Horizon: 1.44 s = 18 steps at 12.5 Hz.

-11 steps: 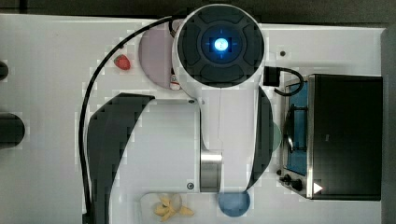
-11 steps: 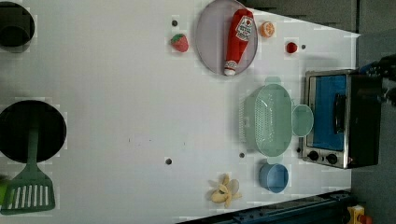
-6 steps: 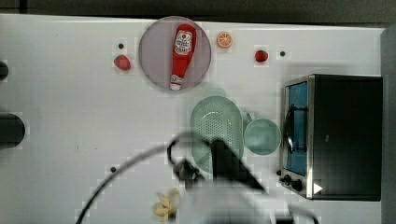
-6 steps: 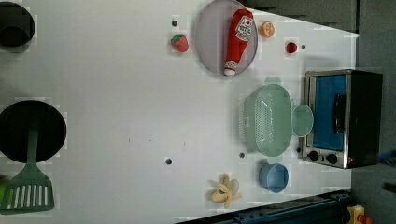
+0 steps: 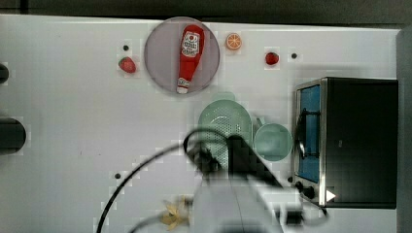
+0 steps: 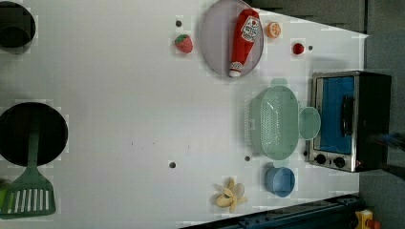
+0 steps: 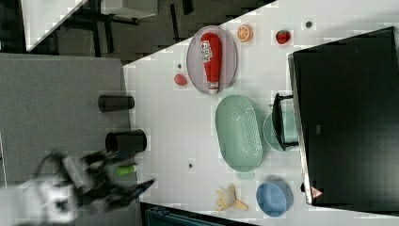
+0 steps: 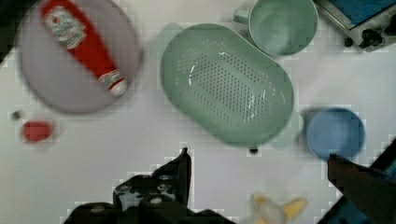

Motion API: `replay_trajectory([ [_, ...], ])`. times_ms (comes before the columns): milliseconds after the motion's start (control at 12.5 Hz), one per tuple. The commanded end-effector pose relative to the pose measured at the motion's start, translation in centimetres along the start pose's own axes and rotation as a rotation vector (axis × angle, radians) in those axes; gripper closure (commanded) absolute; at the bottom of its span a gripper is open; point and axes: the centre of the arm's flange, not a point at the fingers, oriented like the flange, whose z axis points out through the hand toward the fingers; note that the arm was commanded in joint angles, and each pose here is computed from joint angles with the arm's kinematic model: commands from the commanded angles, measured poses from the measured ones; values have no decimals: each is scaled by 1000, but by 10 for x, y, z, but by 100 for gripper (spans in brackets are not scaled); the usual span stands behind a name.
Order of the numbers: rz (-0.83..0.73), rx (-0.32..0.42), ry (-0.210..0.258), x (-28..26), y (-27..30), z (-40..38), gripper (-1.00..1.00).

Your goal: Drag strainer right to left.

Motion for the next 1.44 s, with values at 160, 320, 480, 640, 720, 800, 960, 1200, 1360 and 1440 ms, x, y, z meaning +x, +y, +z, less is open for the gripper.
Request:
replay_trajectory([
  [160,224,-103,-65,9,-13,154,-100],
  [320,326,-77,-39,9,-24,198,-100],
  [480,450,-99,-41,12,-34,242,-100],
  [640,560,-102,-36,12,-41,283,-100],
  [720,587,-98,-33,9,-44,302,-100],
  [800,596,-93,-32,6,-48,319,-100],
  [960,584,-76,-31,-1,-53,346,-100],
  [1200,575,-52,-26,-6,-54,376,-100],
  [1360,577,-58,-30,-9,-52,391,-100],
  [1440,574,-55,-30,-13,-54,396,-100],
])
